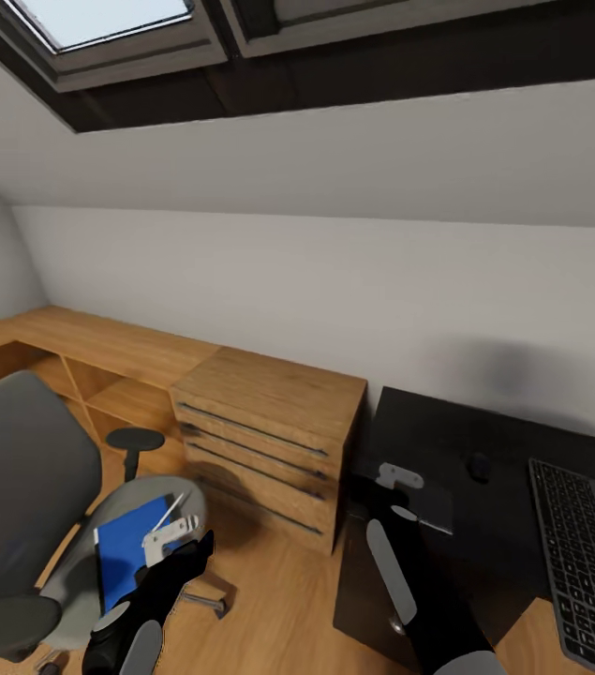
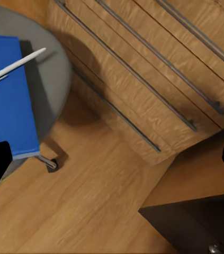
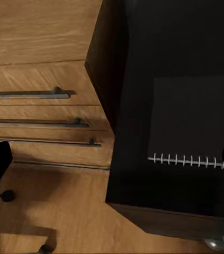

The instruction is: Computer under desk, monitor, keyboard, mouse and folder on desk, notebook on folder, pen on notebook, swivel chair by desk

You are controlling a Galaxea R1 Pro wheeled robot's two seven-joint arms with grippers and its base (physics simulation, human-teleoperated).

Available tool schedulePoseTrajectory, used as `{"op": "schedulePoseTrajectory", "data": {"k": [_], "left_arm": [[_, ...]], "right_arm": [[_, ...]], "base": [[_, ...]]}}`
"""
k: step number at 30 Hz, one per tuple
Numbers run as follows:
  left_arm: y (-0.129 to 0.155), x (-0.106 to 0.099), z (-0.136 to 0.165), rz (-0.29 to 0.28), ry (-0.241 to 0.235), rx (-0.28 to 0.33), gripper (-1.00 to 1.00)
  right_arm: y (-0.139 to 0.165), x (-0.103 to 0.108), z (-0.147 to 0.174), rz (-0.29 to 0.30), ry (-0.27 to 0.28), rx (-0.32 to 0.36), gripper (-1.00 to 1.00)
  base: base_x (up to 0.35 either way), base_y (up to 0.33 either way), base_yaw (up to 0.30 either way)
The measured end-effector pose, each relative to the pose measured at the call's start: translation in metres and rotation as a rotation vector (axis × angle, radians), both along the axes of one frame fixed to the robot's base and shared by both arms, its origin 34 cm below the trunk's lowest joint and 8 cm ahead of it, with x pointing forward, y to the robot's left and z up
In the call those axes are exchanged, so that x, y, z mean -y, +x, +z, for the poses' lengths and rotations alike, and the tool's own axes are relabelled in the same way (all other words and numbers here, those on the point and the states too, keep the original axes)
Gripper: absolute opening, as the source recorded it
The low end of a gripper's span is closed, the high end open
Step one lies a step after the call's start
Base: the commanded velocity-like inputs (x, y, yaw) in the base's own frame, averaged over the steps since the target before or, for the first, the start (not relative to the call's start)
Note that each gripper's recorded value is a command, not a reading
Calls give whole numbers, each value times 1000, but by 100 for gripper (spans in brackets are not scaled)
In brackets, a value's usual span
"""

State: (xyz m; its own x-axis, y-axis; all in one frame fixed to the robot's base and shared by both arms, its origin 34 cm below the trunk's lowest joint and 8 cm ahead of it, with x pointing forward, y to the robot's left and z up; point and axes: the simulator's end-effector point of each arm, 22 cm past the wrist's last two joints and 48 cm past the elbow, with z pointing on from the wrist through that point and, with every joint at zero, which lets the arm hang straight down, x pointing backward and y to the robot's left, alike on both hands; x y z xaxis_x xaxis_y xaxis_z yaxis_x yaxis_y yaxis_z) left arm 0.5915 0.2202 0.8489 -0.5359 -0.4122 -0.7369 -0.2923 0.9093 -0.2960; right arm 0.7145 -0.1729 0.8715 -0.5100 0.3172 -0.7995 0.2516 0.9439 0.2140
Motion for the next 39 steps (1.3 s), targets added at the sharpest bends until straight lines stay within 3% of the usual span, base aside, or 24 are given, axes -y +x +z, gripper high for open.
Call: {"op": "schedulePoseTrajectory", "data": {"k": [11,31,39], "left_arm": [[0,2,-2,-6,-2,-3,100],[-1,3,-4,-6,-3,-9,100],[-1,3,-5,-6,-3,-11,100]], "right_arm": [[0,-1,1,2,1,2,100],[0,-1,0,6,-4,2,100],[1,20,-5,-1,-93,10,100]], "base": [[293,11,107],[119,0,2],[25,0,0]]}}
